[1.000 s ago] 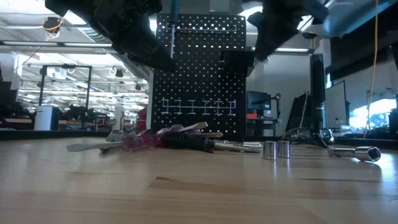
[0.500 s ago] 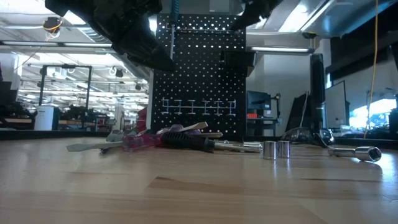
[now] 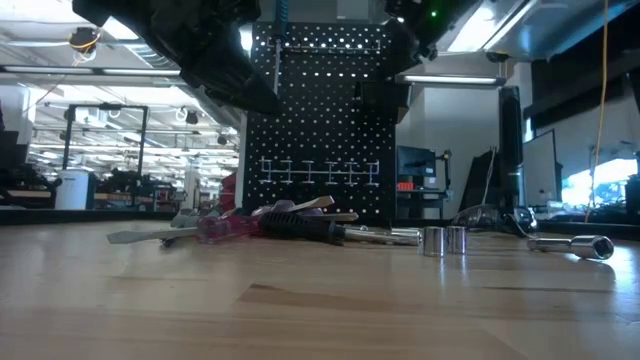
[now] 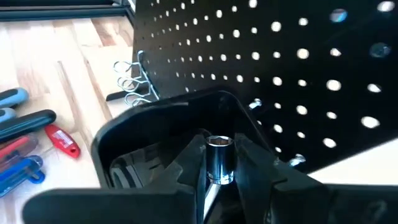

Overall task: Hang tools onto peg board
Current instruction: Put the silver socket into the black bin on the peg board, then put the silver extension bar into the black bin on the peg board

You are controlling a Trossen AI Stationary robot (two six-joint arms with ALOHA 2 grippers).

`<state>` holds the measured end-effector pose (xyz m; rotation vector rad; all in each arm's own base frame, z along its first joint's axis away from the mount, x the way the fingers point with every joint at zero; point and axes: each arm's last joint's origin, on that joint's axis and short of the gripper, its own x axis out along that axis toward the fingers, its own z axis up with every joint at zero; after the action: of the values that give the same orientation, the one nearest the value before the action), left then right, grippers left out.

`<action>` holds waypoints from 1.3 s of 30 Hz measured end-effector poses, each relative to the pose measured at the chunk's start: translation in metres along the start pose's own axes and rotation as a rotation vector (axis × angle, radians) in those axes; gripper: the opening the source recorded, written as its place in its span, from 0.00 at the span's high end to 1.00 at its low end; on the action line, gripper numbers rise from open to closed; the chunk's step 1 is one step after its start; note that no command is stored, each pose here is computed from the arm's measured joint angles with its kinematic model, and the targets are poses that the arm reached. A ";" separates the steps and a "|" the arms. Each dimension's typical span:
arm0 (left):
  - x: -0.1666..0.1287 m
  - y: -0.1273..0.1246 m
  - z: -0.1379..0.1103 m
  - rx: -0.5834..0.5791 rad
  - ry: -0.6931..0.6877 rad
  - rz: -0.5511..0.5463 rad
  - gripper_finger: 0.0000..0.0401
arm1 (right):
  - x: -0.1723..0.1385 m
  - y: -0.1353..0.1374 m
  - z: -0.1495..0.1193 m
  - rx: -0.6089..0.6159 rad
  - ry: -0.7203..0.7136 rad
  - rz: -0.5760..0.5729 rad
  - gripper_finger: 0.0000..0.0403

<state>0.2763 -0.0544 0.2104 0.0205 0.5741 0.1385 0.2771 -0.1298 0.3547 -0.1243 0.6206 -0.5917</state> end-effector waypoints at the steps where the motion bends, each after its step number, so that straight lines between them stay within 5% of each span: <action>1: 0.000 0.000 0.000 0.000 0.000 0.000 0.66 | 0.001 0.001 0.000 0.000 -0.001 0.001 0.83; 10: 0.000 0.000 0.000 0.000 0.001 0.000 0.66 | 0.005 0.001 -0.001 0.024 0.014 -0.036 0.82; 20: 0.000 0.000 0.000 0.000 0.001 0.000 0.66 | 0.004 0.001 -0.003 0.020 0.034 -0.025 0.59; 25: 0.000 0.000 0.000 0.000 0.001 0.000 0.66 | -0.003 0.002 -0.005 0.001 0.091 0.014 0.56; 39: 0.000 0.000 0.000 -0.003 0.000 0.000 0.66 | -0.072 0.066 -0.009 -0.022 0.210 0.227 0.57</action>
<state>0.2763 -0.0545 0.2104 0.0180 0.5736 0.1389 0.2566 -0.0346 0.3654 -0.0117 0.8325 -0.3804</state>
